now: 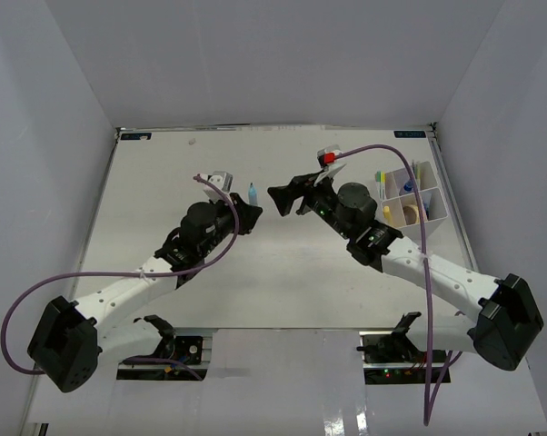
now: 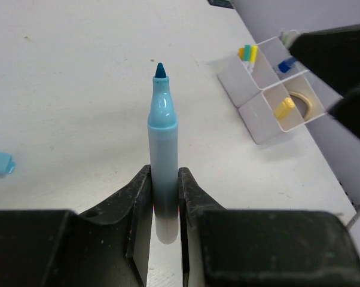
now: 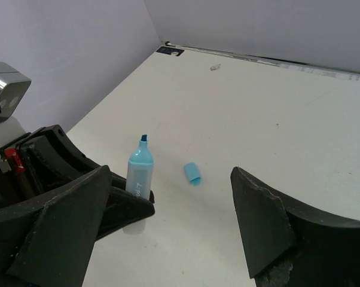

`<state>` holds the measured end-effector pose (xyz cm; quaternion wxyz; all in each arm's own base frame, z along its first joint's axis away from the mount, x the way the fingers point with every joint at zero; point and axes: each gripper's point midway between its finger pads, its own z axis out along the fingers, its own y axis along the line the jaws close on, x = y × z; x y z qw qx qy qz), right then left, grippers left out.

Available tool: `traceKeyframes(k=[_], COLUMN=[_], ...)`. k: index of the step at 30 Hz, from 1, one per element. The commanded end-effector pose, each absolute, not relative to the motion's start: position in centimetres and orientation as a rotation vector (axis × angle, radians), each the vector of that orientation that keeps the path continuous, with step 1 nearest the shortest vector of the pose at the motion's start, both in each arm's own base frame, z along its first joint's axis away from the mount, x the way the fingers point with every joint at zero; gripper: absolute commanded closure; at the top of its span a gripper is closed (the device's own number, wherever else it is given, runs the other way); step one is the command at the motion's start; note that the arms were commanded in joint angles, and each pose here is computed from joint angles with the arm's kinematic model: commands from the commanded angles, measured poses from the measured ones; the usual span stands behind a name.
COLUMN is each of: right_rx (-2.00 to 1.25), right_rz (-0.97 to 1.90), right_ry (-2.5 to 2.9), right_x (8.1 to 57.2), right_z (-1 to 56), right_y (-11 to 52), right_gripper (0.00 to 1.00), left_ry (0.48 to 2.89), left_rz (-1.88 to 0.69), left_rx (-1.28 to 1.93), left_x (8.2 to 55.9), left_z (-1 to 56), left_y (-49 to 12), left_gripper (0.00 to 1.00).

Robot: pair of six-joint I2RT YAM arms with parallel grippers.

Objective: Sort the stationery into containers
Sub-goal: Close the pen cap on the pen.

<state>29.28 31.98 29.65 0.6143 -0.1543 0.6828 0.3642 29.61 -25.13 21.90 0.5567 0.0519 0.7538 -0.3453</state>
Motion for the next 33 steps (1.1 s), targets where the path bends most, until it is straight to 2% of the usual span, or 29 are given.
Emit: traceKeyframes(k=[1,7,13,18,23,33], right_rx=[-0.347,-0.36,-0.425,-0.468,-0.48,-0.642], right_rz=[0.754,0.675,0.654,0.645,0.655,0.704], right_ry=[1.578,1.618,1.645,1.647,1.643,1.691], right_x=[29.7,30.0,29.4,29.0,28.7,27.8], right_z=[29.4,28.0,26.2,25.3,24.9,23.6], right_y=[29.7,27.2,26.0,25.3,24.6,26.2], right_gripper=[0.13,0.12,0.12,0.12,0.12,0.13], left_ry=[1.857,2.021,2.138,2.239,2.216,2.104], left_rz=[-0.698,-0.598,-0.4,-0.246,-0.24,-0.321], left_rx=[-0.009,-0.168,-0.078,-0.012,0.086,0.22], left_x=[31.1,34.2,37.2,40.2,42.6,43.3], left_z=[20.2,17.1,15.8,12.4,11.7,11.8], left_y=[-22.2,-16.6,-13.6,-11.7,-12.3,-14.0], left_gripper=[1.0,1.0,1.0,1.0,1.0,1.0])
